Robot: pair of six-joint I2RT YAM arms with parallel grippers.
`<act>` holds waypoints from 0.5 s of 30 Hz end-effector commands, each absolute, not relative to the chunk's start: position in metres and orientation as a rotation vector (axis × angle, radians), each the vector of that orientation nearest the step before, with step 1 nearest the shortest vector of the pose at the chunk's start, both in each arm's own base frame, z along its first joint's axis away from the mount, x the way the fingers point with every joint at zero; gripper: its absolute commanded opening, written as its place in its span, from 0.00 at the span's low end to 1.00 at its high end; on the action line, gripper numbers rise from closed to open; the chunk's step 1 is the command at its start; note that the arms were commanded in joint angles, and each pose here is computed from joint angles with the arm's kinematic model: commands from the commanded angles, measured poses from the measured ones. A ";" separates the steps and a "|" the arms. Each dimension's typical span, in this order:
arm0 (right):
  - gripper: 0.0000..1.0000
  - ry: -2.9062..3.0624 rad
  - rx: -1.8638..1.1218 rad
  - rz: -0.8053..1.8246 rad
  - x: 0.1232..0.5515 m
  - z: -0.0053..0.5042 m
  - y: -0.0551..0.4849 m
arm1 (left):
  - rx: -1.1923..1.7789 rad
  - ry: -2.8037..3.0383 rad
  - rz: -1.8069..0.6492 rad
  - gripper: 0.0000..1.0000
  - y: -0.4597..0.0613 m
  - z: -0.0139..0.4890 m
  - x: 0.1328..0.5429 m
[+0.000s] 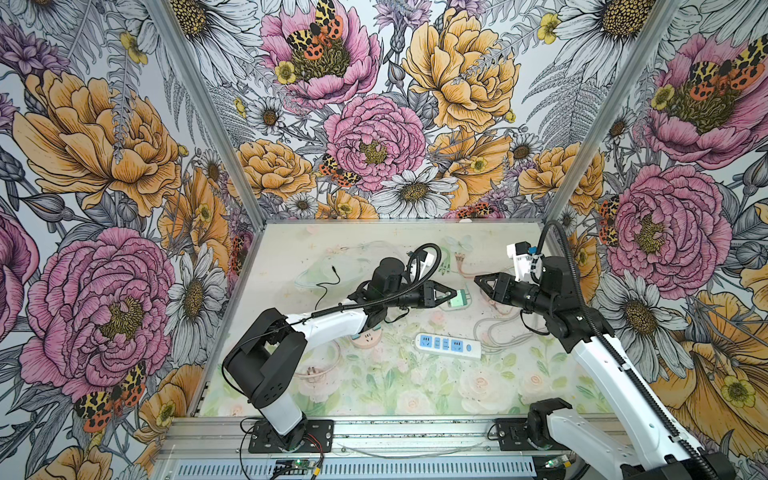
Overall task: Insert plugs into power strip
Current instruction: Insert the plug into the socket.
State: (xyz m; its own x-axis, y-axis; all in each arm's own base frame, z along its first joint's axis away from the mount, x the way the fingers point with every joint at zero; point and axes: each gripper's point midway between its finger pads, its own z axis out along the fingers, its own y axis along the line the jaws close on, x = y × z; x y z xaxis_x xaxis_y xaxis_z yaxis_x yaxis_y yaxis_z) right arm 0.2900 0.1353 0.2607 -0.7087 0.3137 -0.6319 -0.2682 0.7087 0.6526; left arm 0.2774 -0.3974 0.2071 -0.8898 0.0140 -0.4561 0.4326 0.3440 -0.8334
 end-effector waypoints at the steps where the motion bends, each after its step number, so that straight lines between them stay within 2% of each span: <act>1: 0.34 2.156 0.050 0.880 0.295 0.257 0.123 | 0.537 2.473 -1.226 0.08 -0.364 0.191 0.266; 11: 0.33 2.192 0.112 0.732 0.300 0.244 0.103 | 0.667 2.743 -0.991 0.10 -0.333 0.176 0.250; 15: 0.33 2.199 0.144 0.680 0.299 0.238 0.095 | 0.721 2.869 -0.799 0.09 -0.316 0.159 0.241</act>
State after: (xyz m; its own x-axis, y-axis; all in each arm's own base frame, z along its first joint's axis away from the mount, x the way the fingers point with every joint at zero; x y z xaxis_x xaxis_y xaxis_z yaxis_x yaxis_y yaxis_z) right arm 0.2976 0.1068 0.2399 -0.6868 0.3193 -0.6529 -0.1511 0.8160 0.5579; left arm 0.2579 -0.3420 0.1830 -0.8931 0.3318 -0.3039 0.4498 0.6781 -0.5812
